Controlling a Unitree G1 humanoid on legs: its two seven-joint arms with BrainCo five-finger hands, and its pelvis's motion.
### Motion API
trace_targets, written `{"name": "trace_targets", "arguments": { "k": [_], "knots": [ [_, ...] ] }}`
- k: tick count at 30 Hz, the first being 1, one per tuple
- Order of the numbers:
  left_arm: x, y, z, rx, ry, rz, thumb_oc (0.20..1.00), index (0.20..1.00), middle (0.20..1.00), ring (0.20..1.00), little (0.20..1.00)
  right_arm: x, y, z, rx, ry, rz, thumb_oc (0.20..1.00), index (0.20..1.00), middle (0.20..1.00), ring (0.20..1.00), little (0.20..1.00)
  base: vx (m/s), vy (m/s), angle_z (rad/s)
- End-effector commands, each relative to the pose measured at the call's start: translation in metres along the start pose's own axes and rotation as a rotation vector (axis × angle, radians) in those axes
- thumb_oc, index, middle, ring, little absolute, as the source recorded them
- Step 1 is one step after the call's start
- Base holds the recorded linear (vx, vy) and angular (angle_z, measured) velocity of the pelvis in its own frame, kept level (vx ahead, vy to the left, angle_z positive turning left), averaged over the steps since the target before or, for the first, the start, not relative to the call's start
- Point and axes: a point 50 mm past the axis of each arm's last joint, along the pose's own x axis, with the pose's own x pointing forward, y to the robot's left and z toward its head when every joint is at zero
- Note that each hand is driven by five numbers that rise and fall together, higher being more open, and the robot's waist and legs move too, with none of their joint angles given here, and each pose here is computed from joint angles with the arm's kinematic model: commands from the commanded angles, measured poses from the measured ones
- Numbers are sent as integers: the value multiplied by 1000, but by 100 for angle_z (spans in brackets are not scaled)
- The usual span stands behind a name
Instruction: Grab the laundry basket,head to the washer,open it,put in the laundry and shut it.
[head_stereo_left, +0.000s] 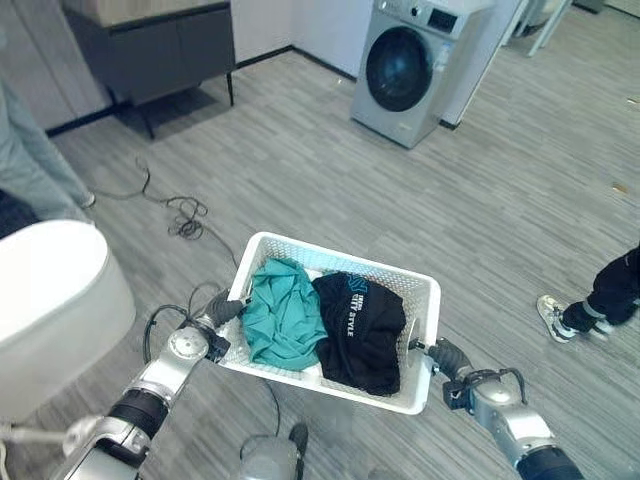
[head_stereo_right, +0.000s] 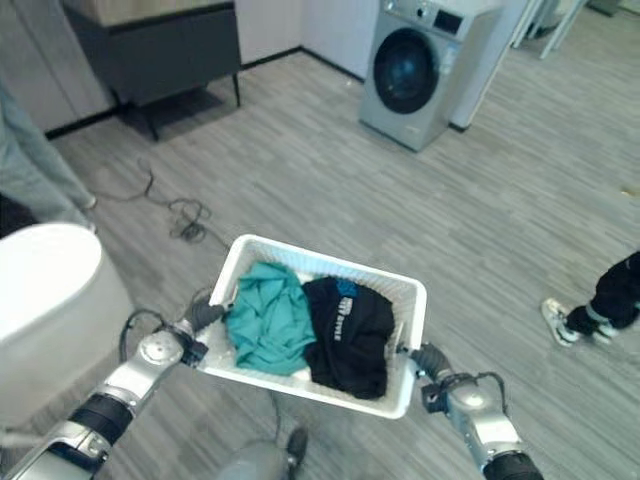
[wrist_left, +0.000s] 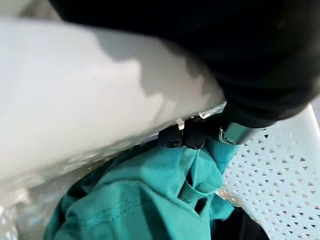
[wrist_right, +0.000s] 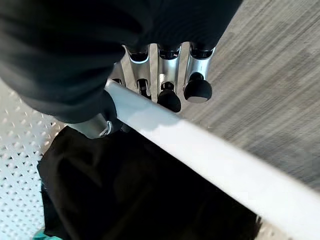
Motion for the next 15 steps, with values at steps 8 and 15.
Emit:
{"name": "trace_targets", "arguments": {
  "k": [8,15],
  "knots": [
    [12,-12,29,-24,-135,-25,200,200,200,200,200,-8,-17,41,64,-244,43,200,200,200,200,200,421,-163,36],
    [13,-24,23,-29,-119,-57,200,200,200,200,200,-7,-17,35,38,-218,50,200,200,200,200,200,563,-339,29]
  ]
}}
